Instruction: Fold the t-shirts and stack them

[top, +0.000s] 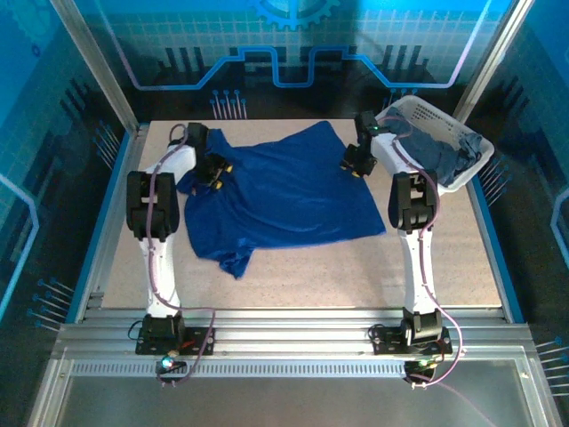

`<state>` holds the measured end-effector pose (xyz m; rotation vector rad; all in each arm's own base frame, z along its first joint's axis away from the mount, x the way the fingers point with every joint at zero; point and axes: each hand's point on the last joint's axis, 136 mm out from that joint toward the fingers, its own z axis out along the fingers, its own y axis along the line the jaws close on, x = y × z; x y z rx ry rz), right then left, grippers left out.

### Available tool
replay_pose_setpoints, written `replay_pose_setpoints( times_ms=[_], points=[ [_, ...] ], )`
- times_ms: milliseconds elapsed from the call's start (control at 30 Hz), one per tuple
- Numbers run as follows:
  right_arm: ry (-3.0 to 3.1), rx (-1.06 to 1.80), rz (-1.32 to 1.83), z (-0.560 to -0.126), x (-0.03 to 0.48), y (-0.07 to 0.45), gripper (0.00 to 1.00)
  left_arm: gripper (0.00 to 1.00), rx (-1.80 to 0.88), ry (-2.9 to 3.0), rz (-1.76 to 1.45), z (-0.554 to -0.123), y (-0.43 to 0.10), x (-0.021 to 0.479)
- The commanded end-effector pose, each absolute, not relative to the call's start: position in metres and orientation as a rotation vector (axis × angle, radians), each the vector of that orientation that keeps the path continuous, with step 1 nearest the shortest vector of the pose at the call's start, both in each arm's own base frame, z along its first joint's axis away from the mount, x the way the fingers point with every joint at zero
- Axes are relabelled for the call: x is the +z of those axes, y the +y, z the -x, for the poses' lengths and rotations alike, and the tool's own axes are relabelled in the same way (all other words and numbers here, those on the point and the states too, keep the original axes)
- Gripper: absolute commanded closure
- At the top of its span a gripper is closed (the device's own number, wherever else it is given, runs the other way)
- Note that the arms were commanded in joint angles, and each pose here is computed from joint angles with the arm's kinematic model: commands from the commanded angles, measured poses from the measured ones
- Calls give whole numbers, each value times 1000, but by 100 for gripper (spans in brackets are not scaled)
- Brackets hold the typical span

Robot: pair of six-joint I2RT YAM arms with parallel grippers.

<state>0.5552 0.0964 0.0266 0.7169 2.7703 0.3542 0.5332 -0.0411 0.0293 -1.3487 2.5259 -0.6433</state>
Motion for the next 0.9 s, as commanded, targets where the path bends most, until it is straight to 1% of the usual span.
replay_pose_setpoints(
  times_ms=[0, 67, 133, 200, 300, 367, 433, 533, 667, 800, 867],
  points=[
    [2780, 302, -723, -557, 27, 83, 62, 44, -621, 2591, 1279, -543, -44, 24],
    [2758, 292, -662, -559, 44, 90, 62, 37, -621, 2552, 1140, -558, -45, 49],
    [2727, 275, -599, -557, 64, 97, 61, 35, -593, 2518, 1022, -559, -45, 80],
    [2700, 267, -540, -550, 84, 106, 61, 34, -510, 2502, 965, -541, -42, 110],
    [2690, 288, -497, -530, 103, 119, 60, 40, -381, 2487, 1098, -478, -25, 127],
    [2693, 330, -488, -513, 106, 129, 60, 42, -409, 2455, 1210, -432, -23, 128],
    [2706, 376, -477, -497, 107, 140, 59, 42, -542, 2459, 1319, -396, -40, 118],
    [2744, 452, -484, -476, 101, 152, 58, 38, -650, 2542, 1401, -353, -76, 108],
    [2785, 536, -471, -454, 100, 162, 55, 36, -641, 2608, 1443, -312, -106, 102],
    [2837, 612, -477, -434, 98, 166, 51, 36, -504, 2694, 1428, -282, -109, 90],
    [2853, 632, -493, -424, 96, 163, 51, 36, -462, 2731, 1421, -271, -109, 85]
  ],
)
